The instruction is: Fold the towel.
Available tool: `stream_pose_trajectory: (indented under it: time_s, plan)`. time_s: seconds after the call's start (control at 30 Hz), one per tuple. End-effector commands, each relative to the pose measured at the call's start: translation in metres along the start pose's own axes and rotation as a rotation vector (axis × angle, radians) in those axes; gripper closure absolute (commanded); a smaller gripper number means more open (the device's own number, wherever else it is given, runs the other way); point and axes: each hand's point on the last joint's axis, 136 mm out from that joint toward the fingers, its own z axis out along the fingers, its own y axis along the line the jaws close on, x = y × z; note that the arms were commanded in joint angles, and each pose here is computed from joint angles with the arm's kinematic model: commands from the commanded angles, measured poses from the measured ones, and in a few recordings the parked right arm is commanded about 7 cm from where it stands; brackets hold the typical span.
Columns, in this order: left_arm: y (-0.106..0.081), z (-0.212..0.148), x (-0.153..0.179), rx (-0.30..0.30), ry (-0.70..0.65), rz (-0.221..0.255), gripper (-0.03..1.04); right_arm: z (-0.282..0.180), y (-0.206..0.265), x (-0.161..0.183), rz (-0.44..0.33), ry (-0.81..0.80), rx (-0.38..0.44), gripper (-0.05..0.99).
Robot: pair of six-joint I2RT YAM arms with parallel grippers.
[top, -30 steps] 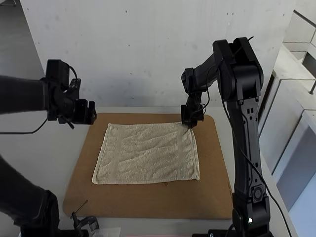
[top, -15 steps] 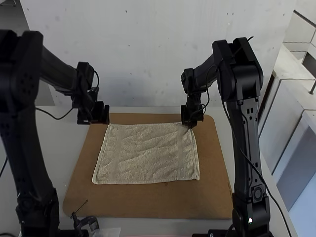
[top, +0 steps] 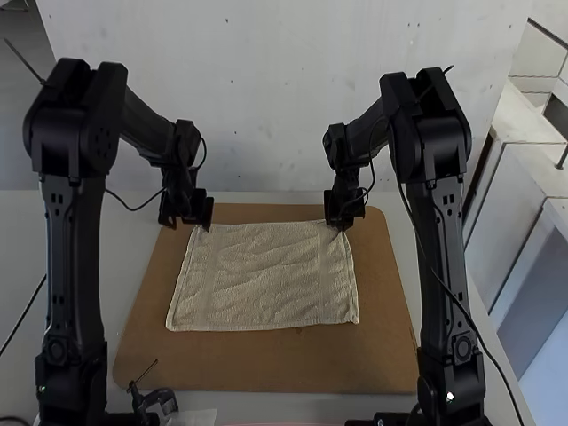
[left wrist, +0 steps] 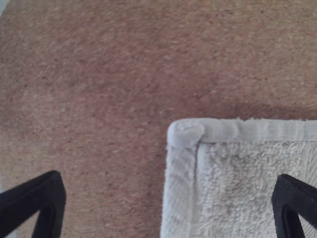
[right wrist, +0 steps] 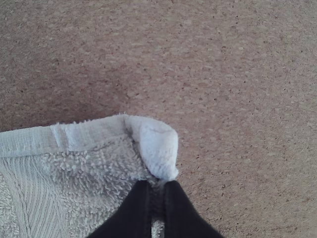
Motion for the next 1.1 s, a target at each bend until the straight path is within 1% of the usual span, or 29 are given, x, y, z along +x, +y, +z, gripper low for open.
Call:
stream_pose_trajectory:
  time_s: [0.0, 0.07, 0.13, 0.17, 0.2, 0.23, 0.27, 0.3, 0.33, 0.4, 0.5, 0.63, 0.73, 0.83, 0.9, 1.07]
  plan:
    - [-0.004, 0.002, -0.013, -0.015, -0.020, -0.008, 0.09, 0.008, -0.005, 0.021, -0.011, 0.053, 0.022, 0.92]
    - [-0.004, 0.006, -0.010, -0.017, 0.001, -0.006, 0.13, 0.007, -0.005, 0.021, -0.013, 0.051, 0.023, 0.92]
    - [-0.003, 0.011, -0.003, -0.021, 0.052, -0.001, 0.16, 0.006, -0.005, 0.021, -0.012, 0.049, 0.020, 0.92]
    - [-0.004, 0.014, 0.003, -0.019, 0.083, 0.004, 0.22, 0.006, -0.005, 0.021, -0.012, 0.049, 0.020, 0.92]
    - [-0.005, 0.018, 0.009, -0.023, 0.114, 0.006, 0.33, 0.005, -0.005, 0.020, -0.012, 0.044, 0.020, 0.92]
    - [-0.005, 0.021, 0.013, -0.025, 0.134, 0.008, 0.49, 0.005, -0.005, 0.020, -0.011, 0.043, 0.020, 0.92]
    - [-0.006, 0.025, 0.016, -0.027, 0.146, 0.011, 0.74, 0.004, -0.005, 0.019, -0.013, 0.041, 0.019, 0.92]
    - [-0.008, 0.027, 0.017, -0.029, 0.151, 0.014, 0.91, 0.004, -0.004, 0.020, -0.014, 0.042, 0.019, 0.92]
    - [-0.009, 0.029, 0.019, -0.027, 0.156, 0.019, 0.99, 0.003, -0.004, 0.020, -0.016, 0.041, 0.018, 0.92]
    - [-0.012, 0.033, 0.019, -0.009, 0.165, 0.017, 0.99, 0.001, -0.004, 0.021, -0.015, 0.037, 0.016, 0.92]
    - [-0.013, 0.032, 0.024, -0.006, 0.186, 0.017, 0.99, -0.001, -0.005, 0.020, -0.015, 0.031, 0.014, 0.92]
    - [-0.014, 0.030, 0.023, 0.003, 0.185, -0.001, 0.99, -0.003, -0.009, 0.014, -0.001, 0.008, 0.013, 0.92]
    - [-0.014, 0.024, 0.019, 0.010, 0.174, -0.015, 0.99, -0.009, -0.009, 0.003, 0.011, -0.035, 0.000, 0.92]
    - [-0.017, 0.003, 0.006, 0.019, 0.125, -0.021, 0.99, -0.020, -0.008, -0.010, 0.019, -0.085, -0.012, 0.92]
    - [-0.017, -0.015, -0.005, 0.026, 0.085, -0.036, 0.99, -0.030, -0.006, -0.023, 0.027, -0.133, -0.024, 0.92]
    - [-0.017, -0.039, -0.024, 0.038, 0.017, -0.043, 0.99, -0.056, -0.004, -0.051, 0.055, -0.251, -0.046, 0.92]
